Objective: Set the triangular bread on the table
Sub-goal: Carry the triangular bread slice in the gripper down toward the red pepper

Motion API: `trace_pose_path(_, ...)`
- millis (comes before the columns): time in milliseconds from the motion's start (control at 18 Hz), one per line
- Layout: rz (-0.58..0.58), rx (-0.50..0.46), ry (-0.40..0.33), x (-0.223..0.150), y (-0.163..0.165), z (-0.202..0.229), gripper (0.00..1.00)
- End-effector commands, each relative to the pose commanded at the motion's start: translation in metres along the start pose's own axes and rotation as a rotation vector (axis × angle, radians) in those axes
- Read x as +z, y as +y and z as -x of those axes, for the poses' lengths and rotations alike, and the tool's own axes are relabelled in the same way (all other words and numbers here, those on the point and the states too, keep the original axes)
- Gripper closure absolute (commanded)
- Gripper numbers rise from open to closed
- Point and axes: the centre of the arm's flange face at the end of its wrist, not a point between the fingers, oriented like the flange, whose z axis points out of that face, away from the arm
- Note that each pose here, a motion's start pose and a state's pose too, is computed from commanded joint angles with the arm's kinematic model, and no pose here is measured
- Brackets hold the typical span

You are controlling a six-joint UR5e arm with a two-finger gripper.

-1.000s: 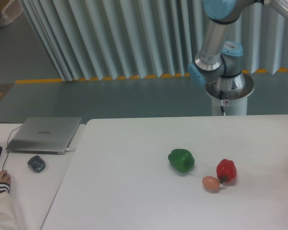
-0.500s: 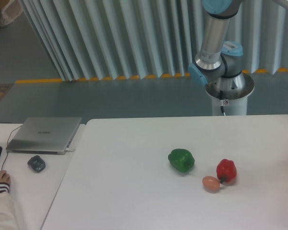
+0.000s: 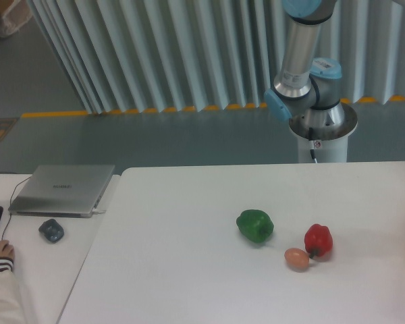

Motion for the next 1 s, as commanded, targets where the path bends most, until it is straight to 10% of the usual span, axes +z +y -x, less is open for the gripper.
trace_pose_path(1000,-0.016,-0.329,-0.17,0.085,-0.207,0.001,0.78)
